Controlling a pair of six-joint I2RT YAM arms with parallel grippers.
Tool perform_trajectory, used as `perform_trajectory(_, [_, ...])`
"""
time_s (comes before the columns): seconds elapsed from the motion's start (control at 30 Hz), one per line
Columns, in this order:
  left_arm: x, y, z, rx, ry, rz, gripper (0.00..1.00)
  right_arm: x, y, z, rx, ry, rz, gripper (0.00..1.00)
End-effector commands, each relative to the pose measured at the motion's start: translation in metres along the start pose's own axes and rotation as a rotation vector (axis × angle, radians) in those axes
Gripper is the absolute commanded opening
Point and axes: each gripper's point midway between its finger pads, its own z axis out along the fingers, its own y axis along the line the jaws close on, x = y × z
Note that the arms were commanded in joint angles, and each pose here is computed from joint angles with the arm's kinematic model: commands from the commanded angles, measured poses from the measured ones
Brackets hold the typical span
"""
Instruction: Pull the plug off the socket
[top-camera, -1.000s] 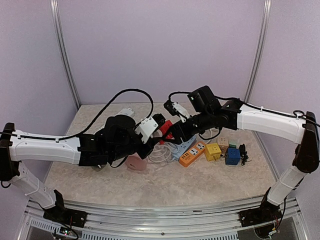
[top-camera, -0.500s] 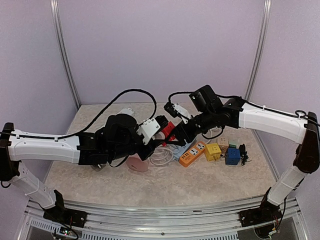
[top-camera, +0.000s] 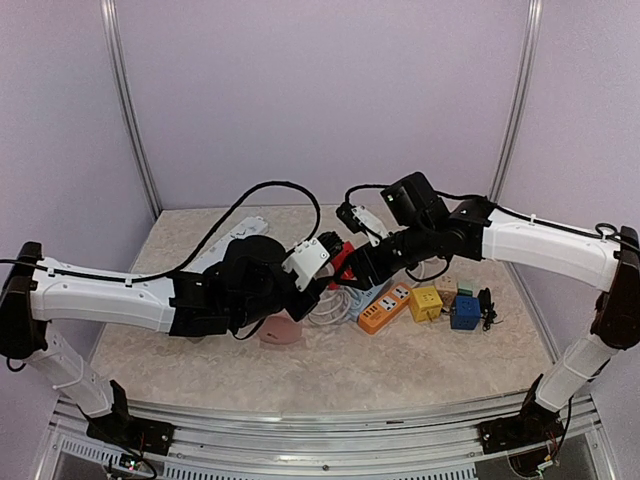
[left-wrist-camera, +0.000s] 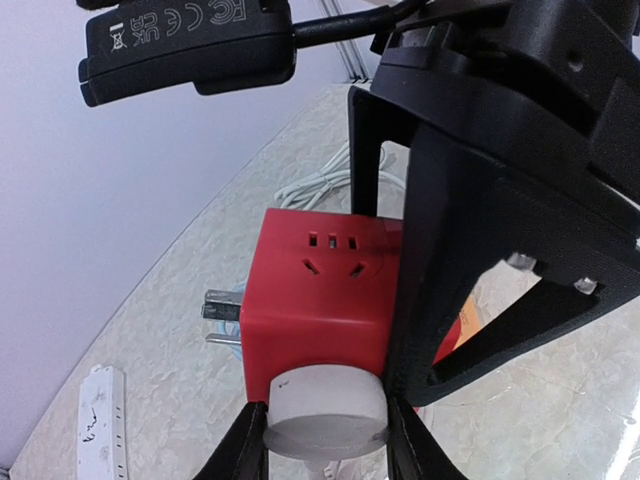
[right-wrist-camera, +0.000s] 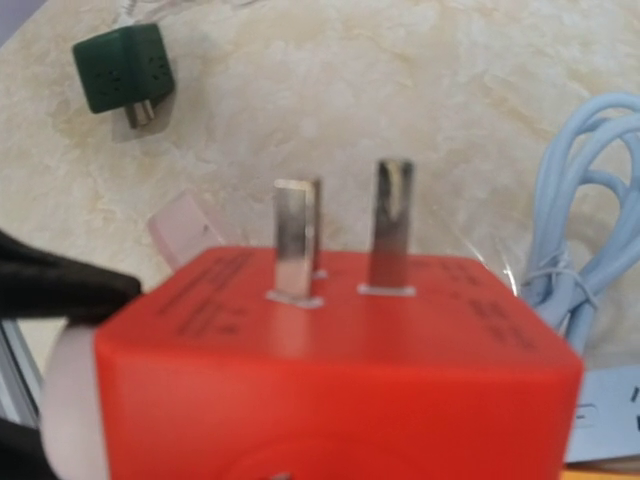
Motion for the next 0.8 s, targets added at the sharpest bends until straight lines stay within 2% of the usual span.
perform_trajectory(0.0, [-0.011, -0.008, 0.002, -0.009, -0.017, -0.014, 0.1, -0.049, -0.007, -0.02, 0.057, -0.186, 0.099, 0.0])
perform_trajectory(0.27, [-0.01, -0.011, -0.001, 0.023, -0.012, -0.01, 0.1, -0.05, -0.009, -0.018, 0.062, -0.18, 0.083, 0.0])
perform_trajectory(0.43, [-0.009, -0.014, -0.003, 0.105, -0.009, -0.039, 0.1, -0.055, 0.014, -0.027, -0.047, -0.206, -0.019, 0.0])
perform_trajectory(0.77, [-0.01, -0.015, -0.009, 0.253, 0.0, -0.095, 0.09, -0.039, 0.055, -0.043, -0.259, -0.164, -0.235, 0.0])
